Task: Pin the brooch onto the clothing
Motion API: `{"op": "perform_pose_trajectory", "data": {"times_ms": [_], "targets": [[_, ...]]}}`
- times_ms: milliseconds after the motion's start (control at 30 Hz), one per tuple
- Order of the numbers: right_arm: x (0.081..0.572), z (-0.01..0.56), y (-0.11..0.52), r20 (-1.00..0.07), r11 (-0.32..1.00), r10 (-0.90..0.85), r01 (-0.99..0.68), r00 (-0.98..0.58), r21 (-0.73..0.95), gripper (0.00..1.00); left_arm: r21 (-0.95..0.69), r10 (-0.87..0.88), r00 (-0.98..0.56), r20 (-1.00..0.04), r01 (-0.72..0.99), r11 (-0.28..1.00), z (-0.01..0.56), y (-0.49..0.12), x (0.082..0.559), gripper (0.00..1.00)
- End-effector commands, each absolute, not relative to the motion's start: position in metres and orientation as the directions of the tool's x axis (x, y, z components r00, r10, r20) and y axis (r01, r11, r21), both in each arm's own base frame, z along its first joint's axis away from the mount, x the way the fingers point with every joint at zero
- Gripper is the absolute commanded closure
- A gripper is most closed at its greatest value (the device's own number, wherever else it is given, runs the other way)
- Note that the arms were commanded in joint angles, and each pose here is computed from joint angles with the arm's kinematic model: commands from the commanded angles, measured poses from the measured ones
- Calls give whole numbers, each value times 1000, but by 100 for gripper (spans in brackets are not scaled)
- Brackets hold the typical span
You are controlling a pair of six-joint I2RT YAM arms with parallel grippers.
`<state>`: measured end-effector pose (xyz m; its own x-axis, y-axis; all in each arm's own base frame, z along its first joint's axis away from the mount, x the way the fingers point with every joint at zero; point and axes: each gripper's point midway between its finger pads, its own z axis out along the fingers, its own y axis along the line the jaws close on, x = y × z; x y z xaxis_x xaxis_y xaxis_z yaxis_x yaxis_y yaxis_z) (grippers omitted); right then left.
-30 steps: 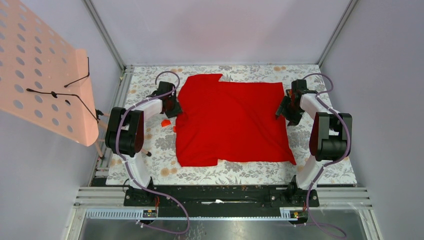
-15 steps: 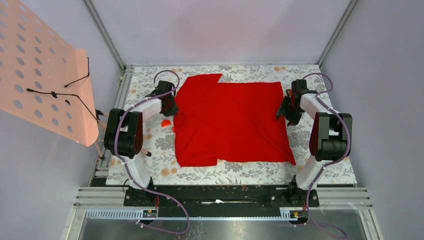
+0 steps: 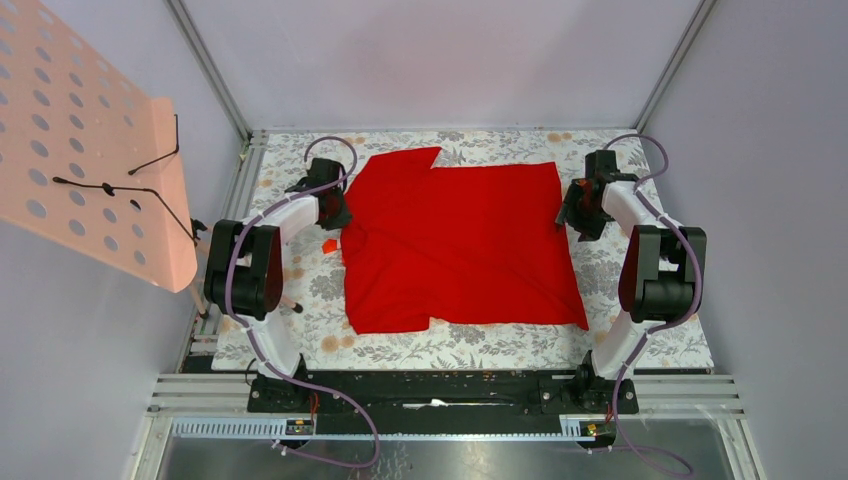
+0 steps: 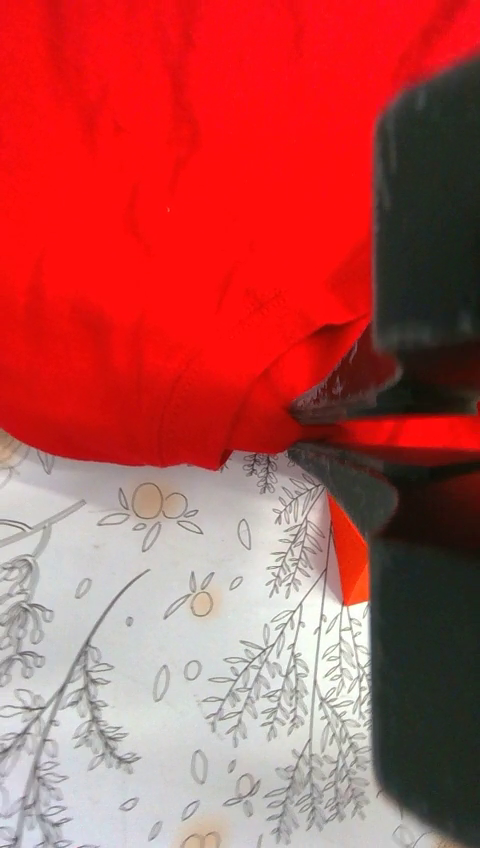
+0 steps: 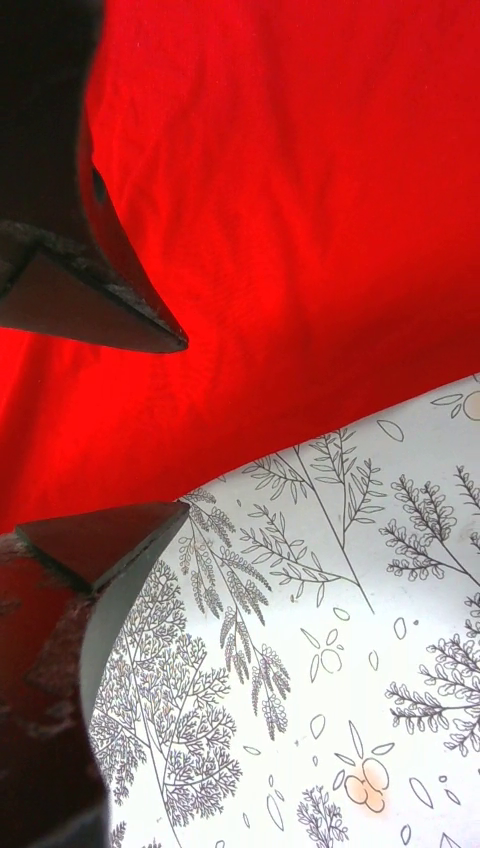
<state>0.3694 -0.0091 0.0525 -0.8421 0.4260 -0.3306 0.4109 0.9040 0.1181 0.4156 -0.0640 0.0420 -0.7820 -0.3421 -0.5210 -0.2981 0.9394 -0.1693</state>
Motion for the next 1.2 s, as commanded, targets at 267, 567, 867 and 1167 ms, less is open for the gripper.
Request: {"op": "perform_pose_trajectory", "data": {"times_ms": [267,567,867,1167], "targets": [[379,104,-13,-467,913,405,375,-786,161,31,-255,-325,-668,-669,-204,945,128,-72,433,24],[364,134,-35,-585,910,374,405,-719,83,31,-279,-244,-683,-688,-62,958,172,-117,384,14],[380,118,-80,-518,893,234,393,-822,-220,37,-453,-154,-776,-612,184,872,209,-174,317,13],[421,105,-106,-465,853,160,359,-871,-379,44,-205,13,-704,-710,223,953,206,-134,320,13]]}}
